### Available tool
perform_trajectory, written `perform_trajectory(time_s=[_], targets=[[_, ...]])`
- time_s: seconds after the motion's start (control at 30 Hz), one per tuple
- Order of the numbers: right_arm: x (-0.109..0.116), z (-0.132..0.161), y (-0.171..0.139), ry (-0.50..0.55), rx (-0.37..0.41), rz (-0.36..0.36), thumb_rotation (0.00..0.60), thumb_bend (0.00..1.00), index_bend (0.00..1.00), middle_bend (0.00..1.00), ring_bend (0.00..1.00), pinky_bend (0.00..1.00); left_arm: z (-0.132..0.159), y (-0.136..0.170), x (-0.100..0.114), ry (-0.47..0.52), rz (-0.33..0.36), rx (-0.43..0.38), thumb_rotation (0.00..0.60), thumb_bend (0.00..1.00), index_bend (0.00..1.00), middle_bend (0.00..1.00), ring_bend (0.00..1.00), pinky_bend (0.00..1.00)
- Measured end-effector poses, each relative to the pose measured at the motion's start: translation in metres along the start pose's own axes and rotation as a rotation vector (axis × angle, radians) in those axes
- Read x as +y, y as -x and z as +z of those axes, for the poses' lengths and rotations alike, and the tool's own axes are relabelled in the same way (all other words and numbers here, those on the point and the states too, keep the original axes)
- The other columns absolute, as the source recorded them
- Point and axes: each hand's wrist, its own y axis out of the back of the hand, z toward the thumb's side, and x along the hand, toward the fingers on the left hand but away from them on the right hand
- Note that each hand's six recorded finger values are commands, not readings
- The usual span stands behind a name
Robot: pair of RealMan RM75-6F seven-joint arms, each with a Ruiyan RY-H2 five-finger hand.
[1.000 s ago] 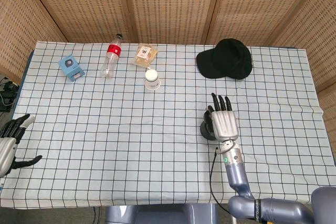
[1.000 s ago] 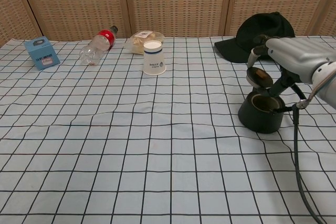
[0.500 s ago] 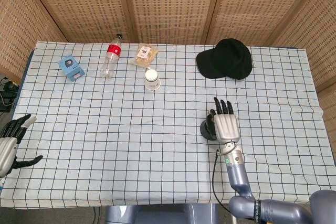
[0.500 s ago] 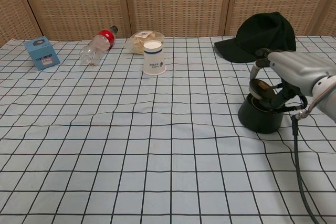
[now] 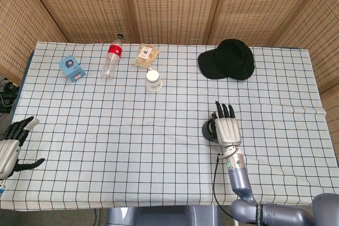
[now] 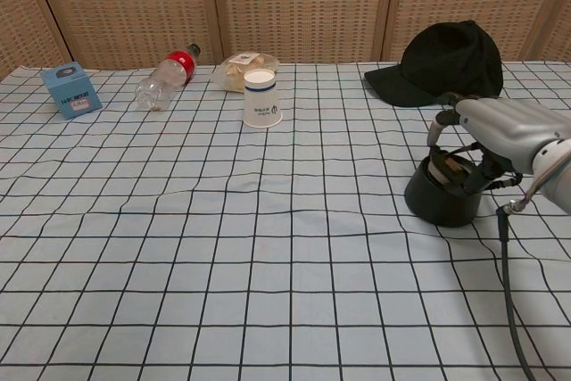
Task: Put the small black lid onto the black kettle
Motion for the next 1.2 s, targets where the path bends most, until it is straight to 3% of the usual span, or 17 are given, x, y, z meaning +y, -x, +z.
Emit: perform_trajectory(time_s=[0.47,0.6,0.7,1.2], targets=[[0.007,0.008,-0.013,0.015,0.030,-0.008,0.600,0.30,0.22,0.00,0.00,0.00,0.001,0.002,0.000,-0.004,-0.008,-0.005,0.600,0.15,0.00,0.00,0.00,0.00],[0.008,0.011,-0.019,0.010,0.035,-0.007,0.600,0.53,0.23,0.00,0.00,0.00,0.001,0.003,0.001,-0.005,-0.011,-0.005,0.600,0.15,0.00,0.00,0.00,0.00],[0.006,0.012,-0.022,0.004,0.033,0.001,0.600,0.61,0.25,0.00,0.00,0.00,0.002,0.003,0.001,-0.006,-0.013,-0.009,0.600,0.15,0.00,0.00,0.00,0.00],[-0.006,0.005,-0.025,-0.024,-0.001,0.041,0.600,0.67,0.29,0.00,0.00,0.00,0.003,0.004,-0.001,-0.009,-0.021,-0.012,0.600,0.15,0.00,0.00,0.00,0.00]])
